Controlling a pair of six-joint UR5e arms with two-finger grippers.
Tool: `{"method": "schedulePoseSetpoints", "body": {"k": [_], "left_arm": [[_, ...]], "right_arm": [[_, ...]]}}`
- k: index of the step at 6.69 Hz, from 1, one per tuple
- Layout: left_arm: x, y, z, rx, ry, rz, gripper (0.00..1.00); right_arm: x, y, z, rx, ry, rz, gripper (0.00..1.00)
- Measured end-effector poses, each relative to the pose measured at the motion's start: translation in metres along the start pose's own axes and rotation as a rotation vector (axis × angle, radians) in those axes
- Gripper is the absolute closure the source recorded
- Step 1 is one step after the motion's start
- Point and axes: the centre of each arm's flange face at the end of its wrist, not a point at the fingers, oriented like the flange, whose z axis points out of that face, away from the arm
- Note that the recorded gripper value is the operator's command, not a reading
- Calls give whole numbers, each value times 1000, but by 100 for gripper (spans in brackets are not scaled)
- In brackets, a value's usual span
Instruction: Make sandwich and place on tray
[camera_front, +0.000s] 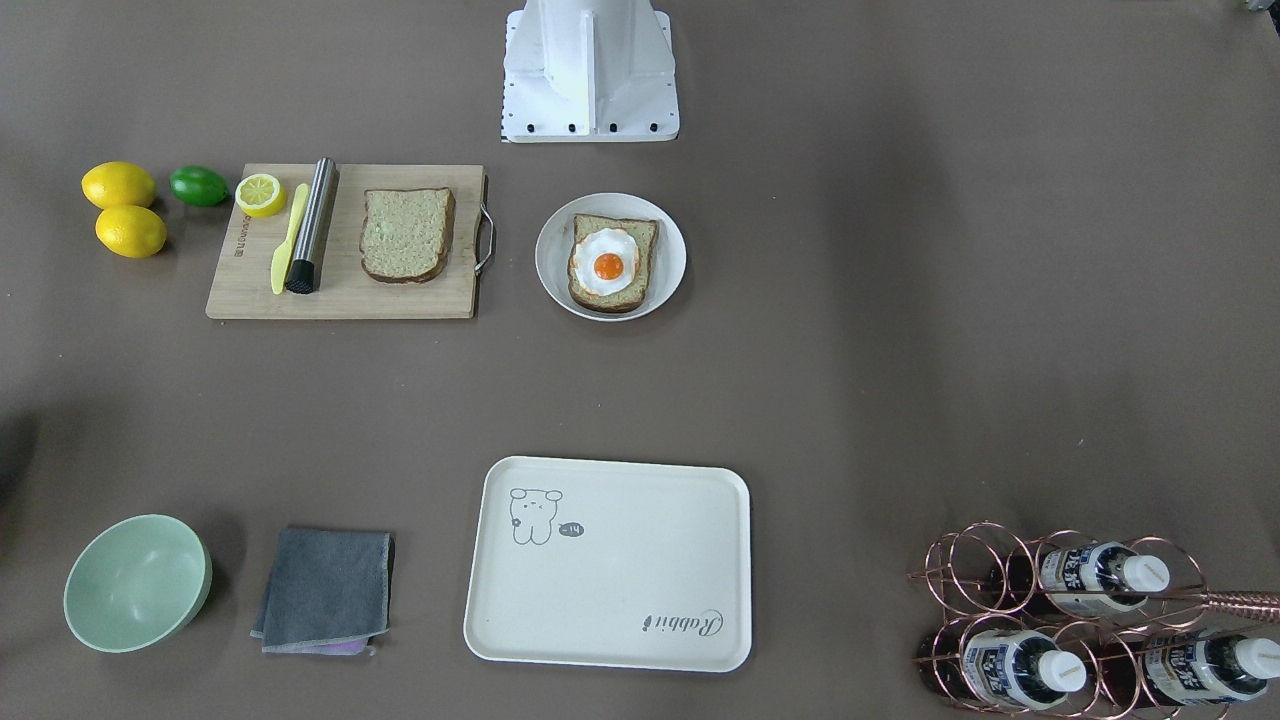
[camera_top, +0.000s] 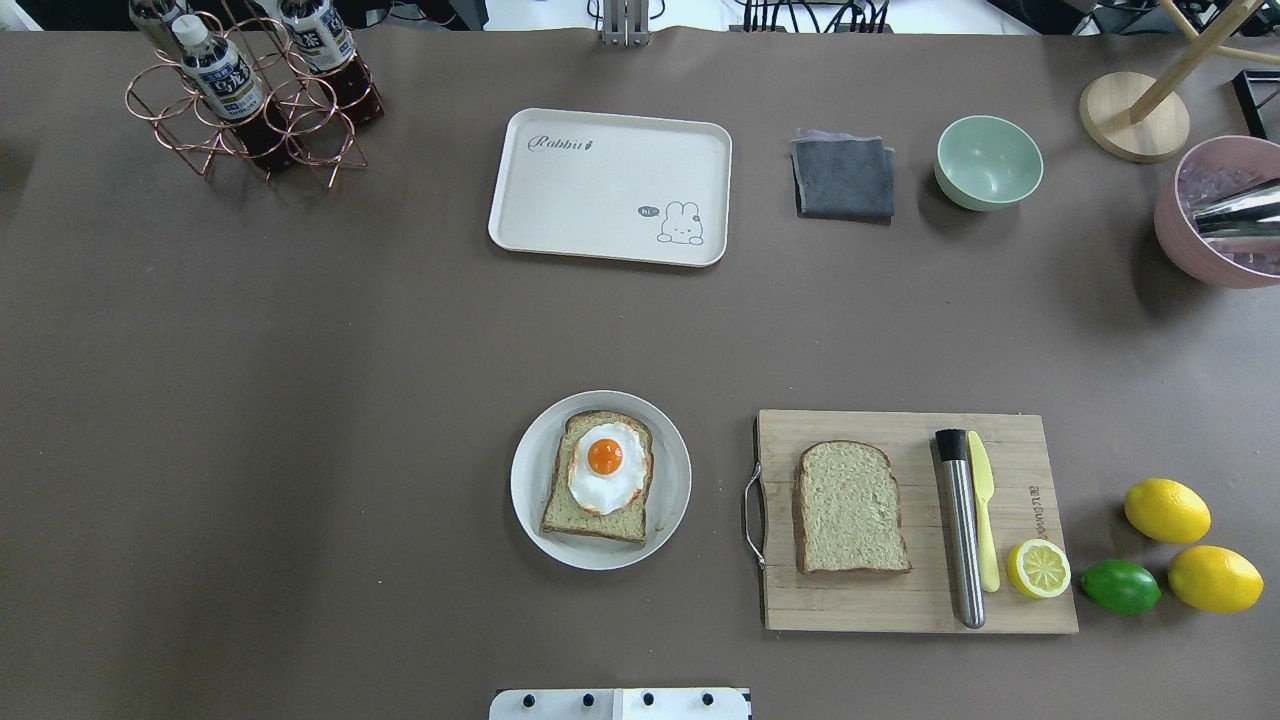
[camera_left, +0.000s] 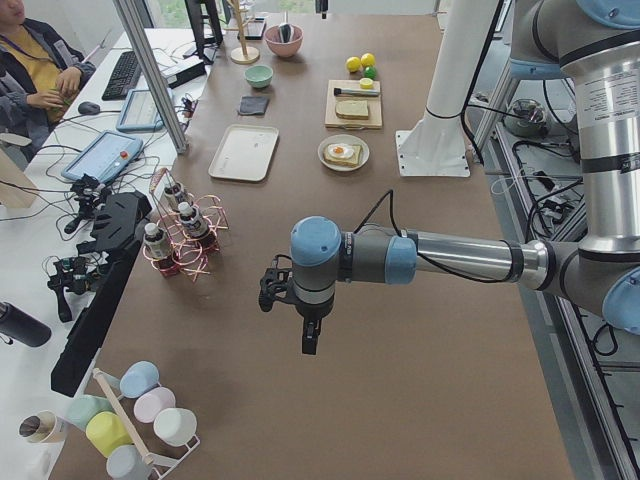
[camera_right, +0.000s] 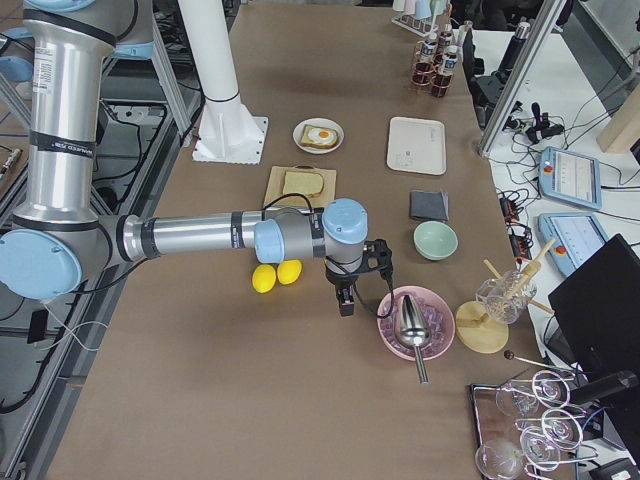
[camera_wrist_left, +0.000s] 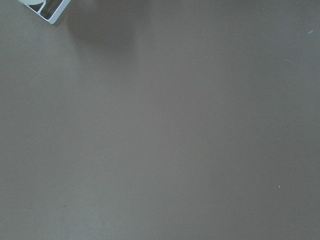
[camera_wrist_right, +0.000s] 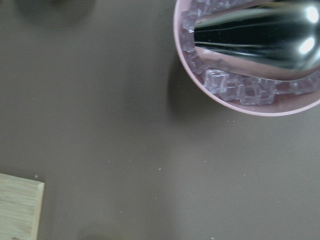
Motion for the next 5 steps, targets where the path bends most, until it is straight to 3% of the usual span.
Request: {"method": "schedulePoseSetpoints", "body": {"k": [3,5], "left_arm": [[2,-1,0,0,18,-8,3],[5,-4,0,2,44,-10,3]], "right_arm": [[-105,2,17,5,-99,71,0],[-187,15,53,12,-175,135,1]]}}
